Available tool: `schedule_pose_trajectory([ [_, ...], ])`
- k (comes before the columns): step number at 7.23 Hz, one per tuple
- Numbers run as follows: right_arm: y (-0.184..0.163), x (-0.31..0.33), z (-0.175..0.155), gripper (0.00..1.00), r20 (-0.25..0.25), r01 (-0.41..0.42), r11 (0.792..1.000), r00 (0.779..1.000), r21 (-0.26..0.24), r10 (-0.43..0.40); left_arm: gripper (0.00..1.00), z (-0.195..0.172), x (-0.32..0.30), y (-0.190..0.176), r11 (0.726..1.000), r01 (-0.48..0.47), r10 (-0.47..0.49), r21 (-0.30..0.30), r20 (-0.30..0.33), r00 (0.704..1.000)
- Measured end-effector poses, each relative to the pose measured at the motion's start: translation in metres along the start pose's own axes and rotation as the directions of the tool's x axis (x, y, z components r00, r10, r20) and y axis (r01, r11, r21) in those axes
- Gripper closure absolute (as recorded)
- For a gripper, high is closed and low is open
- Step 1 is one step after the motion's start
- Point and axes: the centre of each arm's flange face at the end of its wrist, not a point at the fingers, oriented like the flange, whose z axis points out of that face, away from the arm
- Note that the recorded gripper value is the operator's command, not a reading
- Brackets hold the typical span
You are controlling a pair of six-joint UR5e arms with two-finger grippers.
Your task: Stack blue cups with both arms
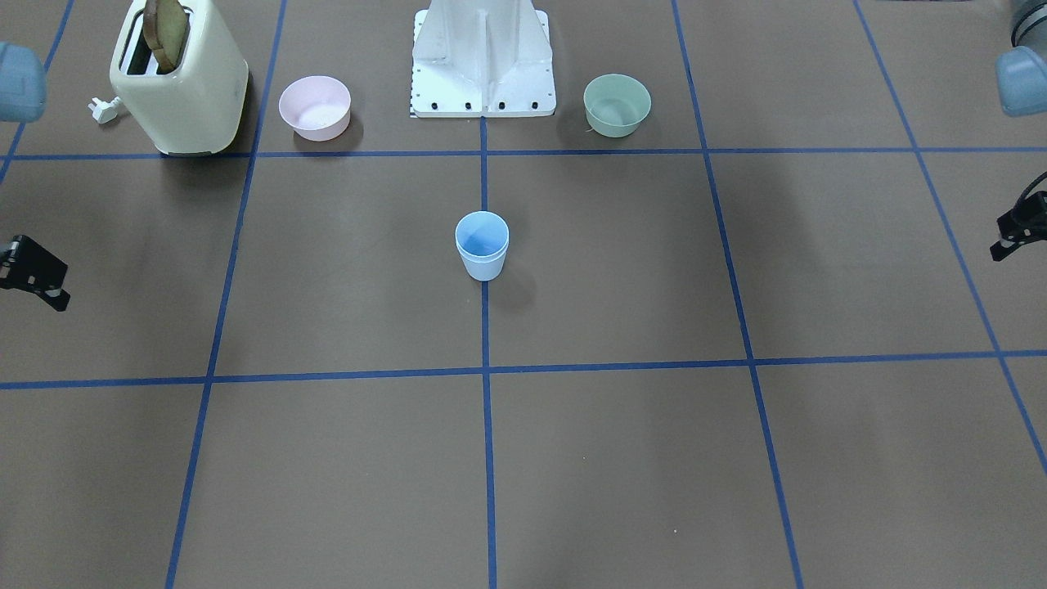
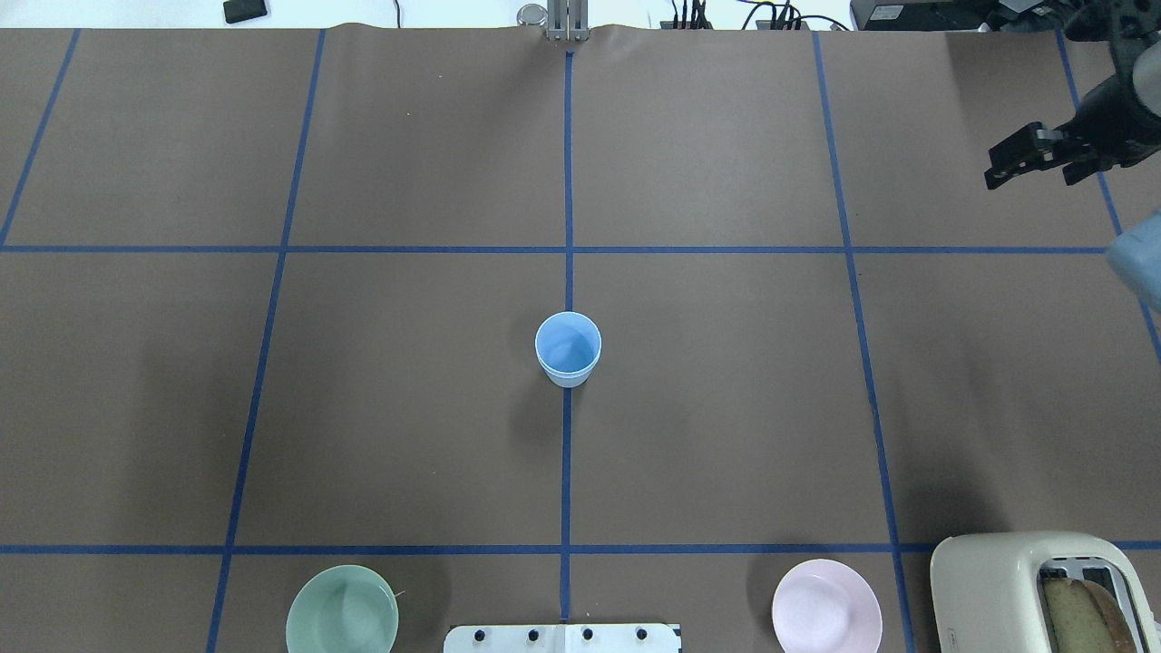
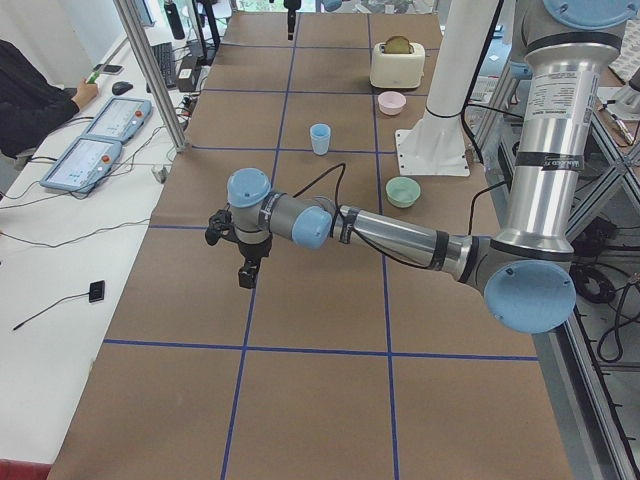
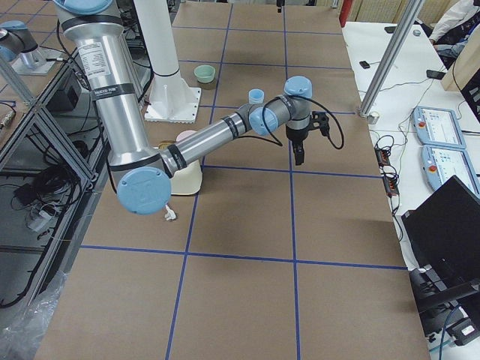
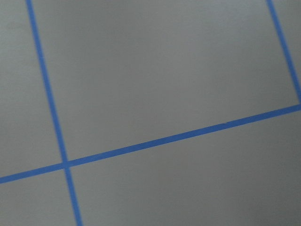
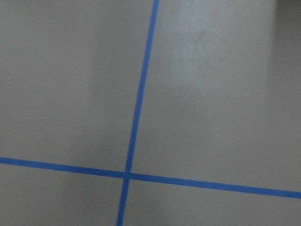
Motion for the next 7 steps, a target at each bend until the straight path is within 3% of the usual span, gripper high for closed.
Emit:
schedule_pose_trajectory([
  [2,0.014,0.096,-0.014,0.0,0.018,-0.04,0.999,0.999,-0.021,0.041,0.01,-0.002,-0.041,0.012,0.998,0.06,-0.06,-0.002,0.013,0.998],
  [5,0.042,0.196,-0.01,0.0,-0.009,-0.165,0.985,0.986,-0.042,0.165,0.01,0.001,-0.097,0.033,0.998,0.062,-0.062,-0.018,0.028,0.998],
  [7,0.063,0.22,0.001,0.0,-0.016,-0.146,0.987,0.989,-0.063,0.145,0.01,0.008,-0.109,0.039,0.997,0.075,-0.074,-0.033,0.029,0.997],
])
